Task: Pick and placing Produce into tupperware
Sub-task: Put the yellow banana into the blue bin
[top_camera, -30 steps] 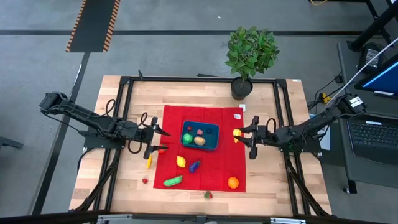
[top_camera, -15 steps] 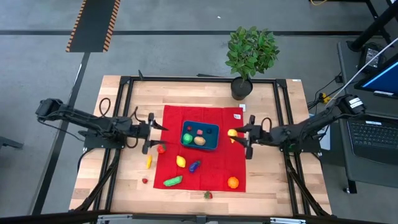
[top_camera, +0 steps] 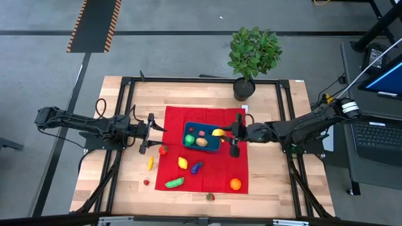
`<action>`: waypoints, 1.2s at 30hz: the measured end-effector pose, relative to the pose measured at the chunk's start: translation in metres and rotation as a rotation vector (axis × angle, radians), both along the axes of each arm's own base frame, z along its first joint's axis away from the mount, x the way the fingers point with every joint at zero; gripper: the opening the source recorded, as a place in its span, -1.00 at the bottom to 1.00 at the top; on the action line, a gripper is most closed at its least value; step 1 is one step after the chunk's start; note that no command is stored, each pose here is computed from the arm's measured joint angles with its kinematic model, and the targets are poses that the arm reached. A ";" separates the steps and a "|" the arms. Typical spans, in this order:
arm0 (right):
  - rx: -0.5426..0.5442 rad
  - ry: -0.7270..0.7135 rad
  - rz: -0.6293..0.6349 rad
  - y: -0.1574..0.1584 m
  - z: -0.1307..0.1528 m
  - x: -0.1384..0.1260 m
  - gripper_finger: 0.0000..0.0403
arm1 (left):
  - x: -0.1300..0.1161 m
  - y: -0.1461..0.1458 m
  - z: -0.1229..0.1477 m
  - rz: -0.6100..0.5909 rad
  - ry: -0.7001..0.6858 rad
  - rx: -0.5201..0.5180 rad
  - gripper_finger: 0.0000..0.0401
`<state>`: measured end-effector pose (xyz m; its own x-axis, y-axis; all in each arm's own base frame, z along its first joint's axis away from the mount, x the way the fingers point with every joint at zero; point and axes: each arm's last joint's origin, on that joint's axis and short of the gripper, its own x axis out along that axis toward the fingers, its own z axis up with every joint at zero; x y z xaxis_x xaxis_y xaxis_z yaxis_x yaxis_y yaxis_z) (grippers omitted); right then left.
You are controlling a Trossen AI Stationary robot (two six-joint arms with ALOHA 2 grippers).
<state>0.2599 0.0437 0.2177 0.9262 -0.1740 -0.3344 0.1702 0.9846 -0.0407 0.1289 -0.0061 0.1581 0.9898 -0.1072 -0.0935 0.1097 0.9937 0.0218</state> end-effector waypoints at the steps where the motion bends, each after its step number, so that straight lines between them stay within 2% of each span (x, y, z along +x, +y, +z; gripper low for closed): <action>1: 0.001 0.018 0.009 -0.002 0.001 0.006 -0.31 | 0.000 0.000 0.000 0.000 -0.001 0.000 0.27; 10: 0.032 0.202 0.085 -0.033 0.009 0.057 -0.31 | 0.000 0.000 -0.003 0.000 0.028 0.001 0.27; 20: 0.067 0.377 0.144 -0.067 0.001 0.105 -0.31 | 0.000 0.000 -0.004 -0.002 0.041 0.008 0.27; 29: 0.029 0.495 0.189 -0.077 0.004 0.144 -0.31 | -0.001 0.000 -0.009 -0.002 0.097 0.009 0.27; 36: 0.038 0.590 0.196 -0.080 -0.002 0.162 -0.31 | -0.002 0.000 -0.013 -0.001 0.132 0.005 0.27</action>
<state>0.4216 -0.0360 0.2157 0.5969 0.0024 -0.8023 -0.0543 0.9978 -0.0374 0.1268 -0.0062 0.1455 0.9686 -0.1077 -0.2240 0.1132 0.9935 0.0117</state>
